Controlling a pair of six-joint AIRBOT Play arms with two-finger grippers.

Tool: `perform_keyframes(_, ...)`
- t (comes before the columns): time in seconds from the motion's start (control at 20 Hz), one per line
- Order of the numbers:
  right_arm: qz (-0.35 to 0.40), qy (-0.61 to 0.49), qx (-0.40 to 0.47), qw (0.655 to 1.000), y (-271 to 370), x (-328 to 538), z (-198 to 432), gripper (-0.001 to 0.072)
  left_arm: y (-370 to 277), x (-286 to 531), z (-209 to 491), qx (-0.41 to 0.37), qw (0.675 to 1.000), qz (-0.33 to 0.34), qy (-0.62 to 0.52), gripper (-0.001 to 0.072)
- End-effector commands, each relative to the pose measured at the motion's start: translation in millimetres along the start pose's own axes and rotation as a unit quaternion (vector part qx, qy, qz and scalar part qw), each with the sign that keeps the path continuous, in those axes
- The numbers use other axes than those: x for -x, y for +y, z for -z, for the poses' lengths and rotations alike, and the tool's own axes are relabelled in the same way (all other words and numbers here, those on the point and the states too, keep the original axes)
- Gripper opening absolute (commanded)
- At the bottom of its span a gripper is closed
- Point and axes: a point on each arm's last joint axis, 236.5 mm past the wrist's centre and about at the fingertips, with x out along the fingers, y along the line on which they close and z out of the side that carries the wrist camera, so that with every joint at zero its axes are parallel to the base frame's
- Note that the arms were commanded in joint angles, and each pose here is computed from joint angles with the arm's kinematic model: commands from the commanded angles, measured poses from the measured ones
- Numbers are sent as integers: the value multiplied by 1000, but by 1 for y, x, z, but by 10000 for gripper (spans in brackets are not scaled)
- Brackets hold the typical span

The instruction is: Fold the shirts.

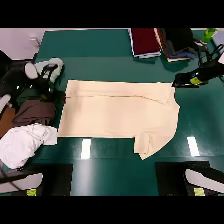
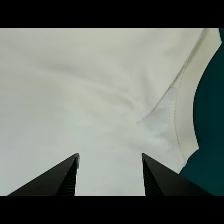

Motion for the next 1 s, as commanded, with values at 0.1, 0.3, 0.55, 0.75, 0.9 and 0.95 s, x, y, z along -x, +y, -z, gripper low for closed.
perform_keyframes(0.1, -13, -2, 37, 999, 29, 19, 11, 457, 4, -24, 86, 43, 999, -6, 28, 585)
perform_keyframes(0.3, -22, 5, 62, 998, 48, 16, 16, 457, -7, -43, 93, 60, 998, 23, 22, 585)
perform_keyframes(0.55, -30, 9, 75, 997, 63, 15, 20, 457, -25, -62, 113, 82, 994, 62, 43, 585)
perform_keyframes(0.75, -30, 9, 66, 997, 63, 15, 20, 456, -39, -62, 116, 73, 992, 92, 47, 584)
perform_keyframes(0.9, -29, 11, 63, 998, 63, 15, 21, 457, -34, -63, 117, 68, 993, 81, 48, 584)
perform_keyframes(0.95, -29, 15, 63, 998, 62, 15, 23, 457, -34, -63, 117, 68, 993, 81, 48, 581)
